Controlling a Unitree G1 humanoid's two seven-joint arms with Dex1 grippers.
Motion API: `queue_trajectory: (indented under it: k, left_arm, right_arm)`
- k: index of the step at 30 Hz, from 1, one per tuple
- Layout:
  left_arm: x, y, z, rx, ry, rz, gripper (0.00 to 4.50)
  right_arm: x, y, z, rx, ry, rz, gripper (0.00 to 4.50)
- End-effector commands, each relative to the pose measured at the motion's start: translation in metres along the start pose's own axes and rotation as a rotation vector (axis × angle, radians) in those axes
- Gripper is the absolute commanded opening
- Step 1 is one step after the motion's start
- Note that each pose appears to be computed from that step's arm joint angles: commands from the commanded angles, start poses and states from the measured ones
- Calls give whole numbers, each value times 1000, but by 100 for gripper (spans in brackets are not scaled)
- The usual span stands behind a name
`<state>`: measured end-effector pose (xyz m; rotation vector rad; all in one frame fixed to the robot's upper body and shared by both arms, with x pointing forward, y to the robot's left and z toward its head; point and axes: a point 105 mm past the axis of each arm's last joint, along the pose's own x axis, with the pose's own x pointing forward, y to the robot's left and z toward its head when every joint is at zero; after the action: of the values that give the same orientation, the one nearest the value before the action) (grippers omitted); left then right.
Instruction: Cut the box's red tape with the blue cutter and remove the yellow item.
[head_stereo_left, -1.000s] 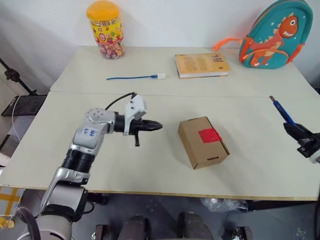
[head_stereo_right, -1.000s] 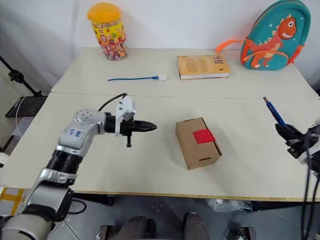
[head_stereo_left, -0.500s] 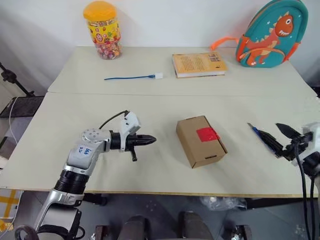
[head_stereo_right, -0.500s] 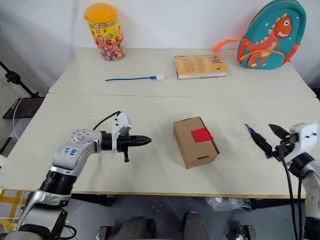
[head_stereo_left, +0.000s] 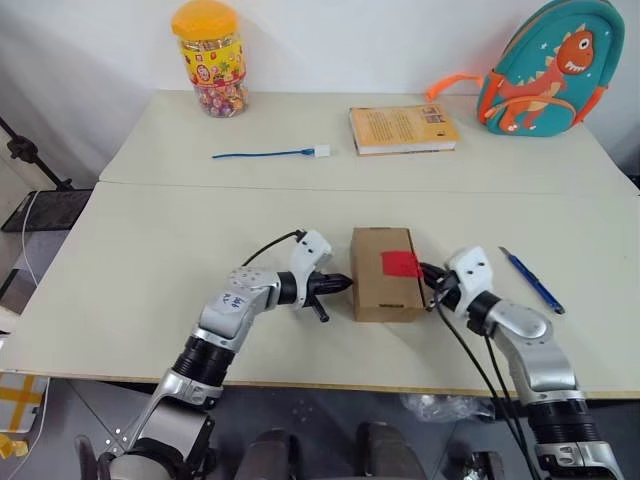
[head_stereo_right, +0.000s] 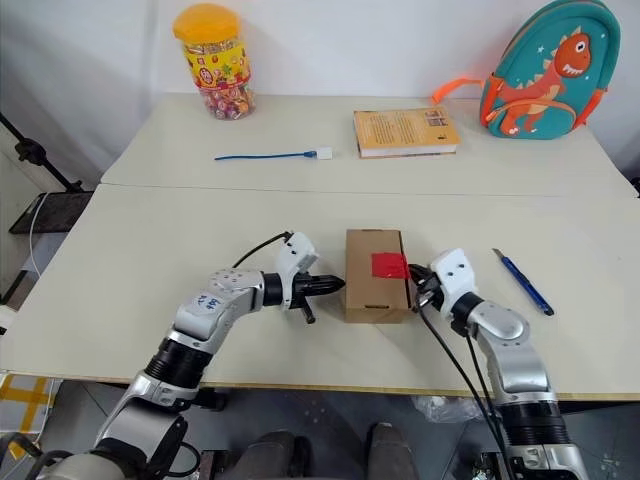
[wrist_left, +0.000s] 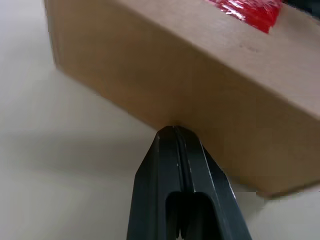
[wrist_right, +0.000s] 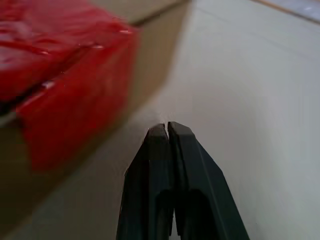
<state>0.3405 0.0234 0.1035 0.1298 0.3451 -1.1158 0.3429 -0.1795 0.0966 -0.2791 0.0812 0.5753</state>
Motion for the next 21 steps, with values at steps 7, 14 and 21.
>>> queue_trajectory:
  k: [7, 14, 21]
  left_arm:
    - [-18, -15, -9, 41, 57, -83, 0]
    - [-35, -29, -20, 43, 99, -123, 0]
    - [-60, -13, -17, 82, 157, -80, 0]
  right_arm:
    - [0, 55, 20, -4, 9, 223, 3]
    - [-5, 71, 16, 23, 48, 258, 3]
    - [-29, 47, 15, 116, 103, 183, 19]
